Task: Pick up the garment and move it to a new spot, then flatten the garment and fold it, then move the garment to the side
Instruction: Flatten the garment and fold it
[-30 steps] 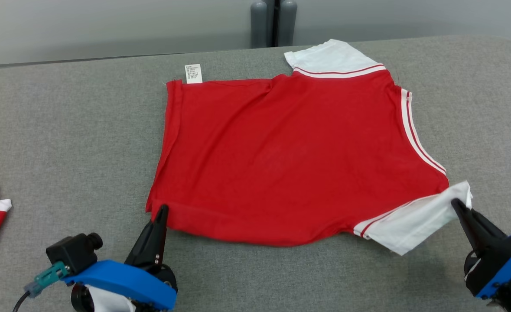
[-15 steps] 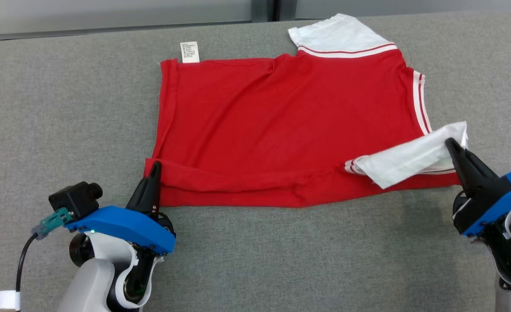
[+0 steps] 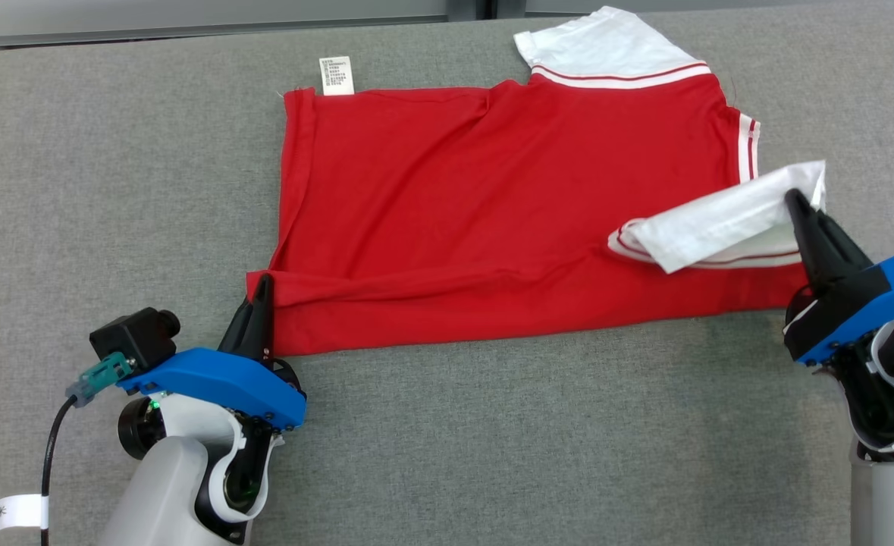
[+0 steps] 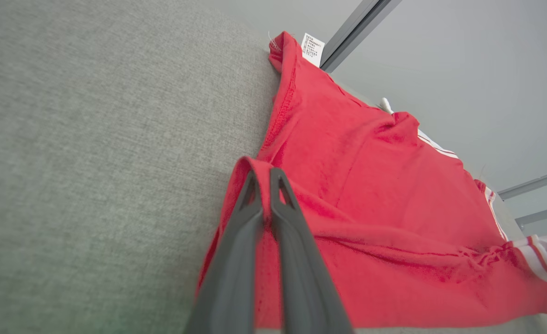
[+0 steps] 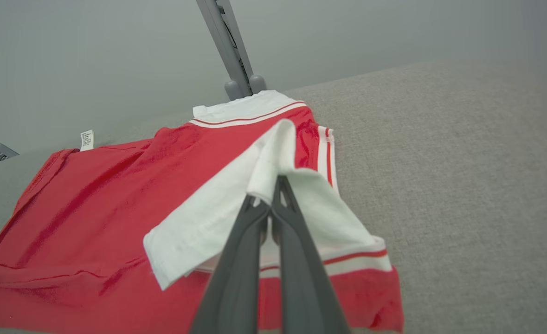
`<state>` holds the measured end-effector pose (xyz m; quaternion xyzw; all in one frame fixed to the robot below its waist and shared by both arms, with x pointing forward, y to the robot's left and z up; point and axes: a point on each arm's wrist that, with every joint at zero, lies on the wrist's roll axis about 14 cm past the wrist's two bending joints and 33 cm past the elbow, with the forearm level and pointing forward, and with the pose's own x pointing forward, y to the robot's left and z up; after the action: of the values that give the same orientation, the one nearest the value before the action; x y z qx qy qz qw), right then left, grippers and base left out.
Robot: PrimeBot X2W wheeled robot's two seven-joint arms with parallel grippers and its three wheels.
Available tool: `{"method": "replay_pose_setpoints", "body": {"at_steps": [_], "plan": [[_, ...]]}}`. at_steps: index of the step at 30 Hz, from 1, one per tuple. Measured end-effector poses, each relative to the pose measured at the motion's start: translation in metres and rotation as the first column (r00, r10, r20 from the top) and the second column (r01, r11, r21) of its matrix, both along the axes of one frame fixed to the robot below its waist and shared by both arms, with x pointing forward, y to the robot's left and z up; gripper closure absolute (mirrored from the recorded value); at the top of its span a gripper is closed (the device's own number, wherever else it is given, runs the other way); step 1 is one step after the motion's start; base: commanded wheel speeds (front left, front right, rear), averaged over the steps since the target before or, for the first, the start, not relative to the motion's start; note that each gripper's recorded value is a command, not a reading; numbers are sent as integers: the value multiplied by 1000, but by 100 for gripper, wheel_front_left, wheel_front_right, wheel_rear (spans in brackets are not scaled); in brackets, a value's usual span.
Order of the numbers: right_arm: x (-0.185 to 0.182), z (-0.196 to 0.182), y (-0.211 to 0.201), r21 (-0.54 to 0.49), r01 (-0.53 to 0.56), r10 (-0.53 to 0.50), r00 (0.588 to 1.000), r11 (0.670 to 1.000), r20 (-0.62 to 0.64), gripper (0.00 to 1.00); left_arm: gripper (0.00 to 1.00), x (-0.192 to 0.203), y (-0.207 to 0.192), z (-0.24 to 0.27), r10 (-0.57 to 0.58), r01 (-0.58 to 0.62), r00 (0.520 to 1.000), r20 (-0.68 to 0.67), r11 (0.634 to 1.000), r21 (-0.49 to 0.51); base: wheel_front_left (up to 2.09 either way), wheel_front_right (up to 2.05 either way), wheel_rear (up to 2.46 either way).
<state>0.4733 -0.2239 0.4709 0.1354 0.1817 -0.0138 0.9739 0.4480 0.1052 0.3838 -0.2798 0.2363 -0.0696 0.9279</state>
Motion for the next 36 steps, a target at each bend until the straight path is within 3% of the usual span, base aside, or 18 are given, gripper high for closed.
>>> {"method": "replay_pose_setpoints", "body": {"at_steps": [6,7,8,9,10,18,27,36], "plan": [[4,-3,1,-2,8,-8,1000,1000,12,100,100,-3,5,-2,18,-18,1000,-3,1000,9,0,0,0],[5,-4,2,-1,6,-6,1000,1000,12,38,100,-4,4,-1,19,-19,1000,-3,1000,8,0,0,0],[6,-3,4,3,2,-2,1000,1000,17,0,75,-5,4,-1,19,-19,1000,-2,1000,8,0,0,0],[7,-1,6,9,-2,1,1000,1000,29,0,53,-5,4,0,20,-20,1000,2,1000,7,0,0,0],[8,1,8,13,-6,5,999,1000,37,0,0,-6,4,1,20,-20,1000,6,1000,6,0,0,0],[5,20,13,31,-8,5,994,999,113,0,0,-6,12,24,37,-42,994,98,998,41,0,0,0],[-41,-25,-25,-39,80,-82,993,996,-80,0,0,-30,16,10,-45,29,996,71,978,204,0,0,0],[-40,-69,-36,-84,96,-113,968,992,-226,0,0,-31,11,-29,-131,133,991,-28,936,327,0,0,0]]}}
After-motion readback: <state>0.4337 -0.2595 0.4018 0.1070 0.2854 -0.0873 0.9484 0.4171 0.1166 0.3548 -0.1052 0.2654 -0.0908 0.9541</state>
